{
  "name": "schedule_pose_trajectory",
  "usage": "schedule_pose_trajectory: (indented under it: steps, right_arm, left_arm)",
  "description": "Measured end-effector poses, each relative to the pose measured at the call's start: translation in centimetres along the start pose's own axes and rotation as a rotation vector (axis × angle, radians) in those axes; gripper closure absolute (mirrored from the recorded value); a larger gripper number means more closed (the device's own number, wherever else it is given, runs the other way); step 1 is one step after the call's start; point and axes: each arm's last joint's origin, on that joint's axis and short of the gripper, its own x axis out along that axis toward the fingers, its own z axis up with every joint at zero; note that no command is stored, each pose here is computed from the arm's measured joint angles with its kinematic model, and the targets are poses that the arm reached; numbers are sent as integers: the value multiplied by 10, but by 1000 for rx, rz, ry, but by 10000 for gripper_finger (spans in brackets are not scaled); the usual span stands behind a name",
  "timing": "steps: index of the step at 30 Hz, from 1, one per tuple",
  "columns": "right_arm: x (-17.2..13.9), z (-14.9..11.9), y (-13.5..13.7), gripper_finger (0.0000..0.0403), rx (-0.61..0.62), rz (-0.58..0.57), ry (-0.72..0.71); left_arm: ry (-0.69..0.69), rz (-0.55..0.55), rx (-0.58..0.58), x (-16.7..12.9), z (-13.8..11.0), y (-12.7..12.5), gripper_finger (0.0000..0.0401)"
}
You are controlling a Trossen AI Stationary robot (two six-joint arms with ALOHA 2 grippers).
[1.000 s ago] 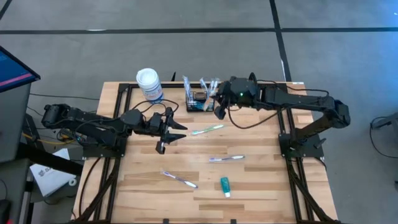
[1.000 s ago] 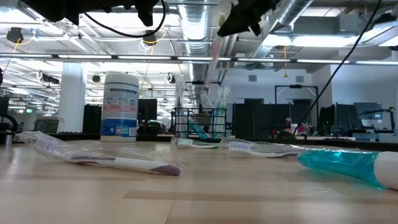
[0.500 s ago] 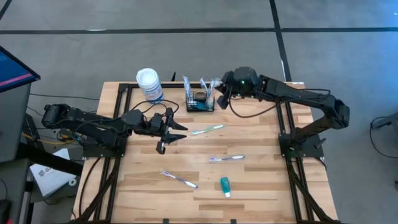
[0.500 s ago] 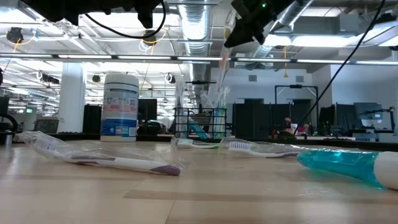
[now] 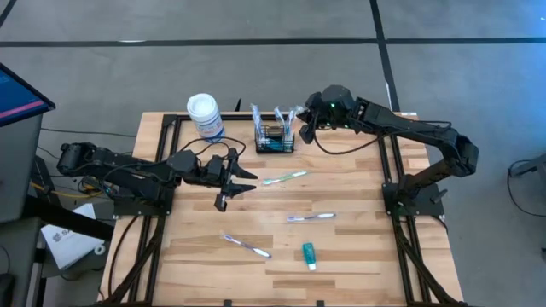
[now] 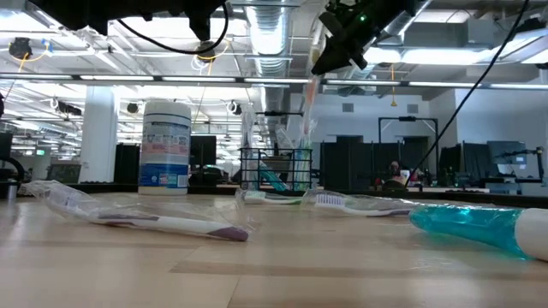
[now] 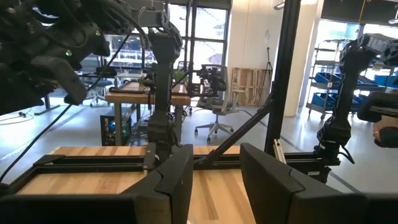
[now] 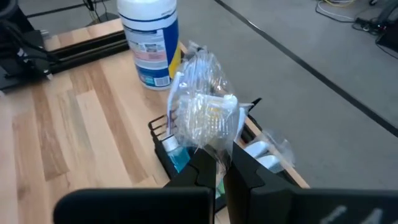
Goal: Pick & Place toothbrushing station
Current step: Put the orange toothbrush into the black wire organizer
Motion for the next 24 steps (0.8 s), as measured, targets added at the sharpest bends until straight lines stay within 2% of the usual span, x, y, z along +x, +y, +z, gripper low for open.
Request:
schedule_pose_trajectory:
  steps: [5,8,24]
  right_arm:
    - [12,-7,-1,403,-9,2,53]
    - [17,-5,-3,403,-10,11,38]
    - [22,-8,-4,402,-41,10,58]
  left_arm:
    - [5,-11,-2,0,-1,-2,274]
    - [5,-24,-3,0,-1,-5,274]
    - [32,-45,-8,1,-3,-10,274]
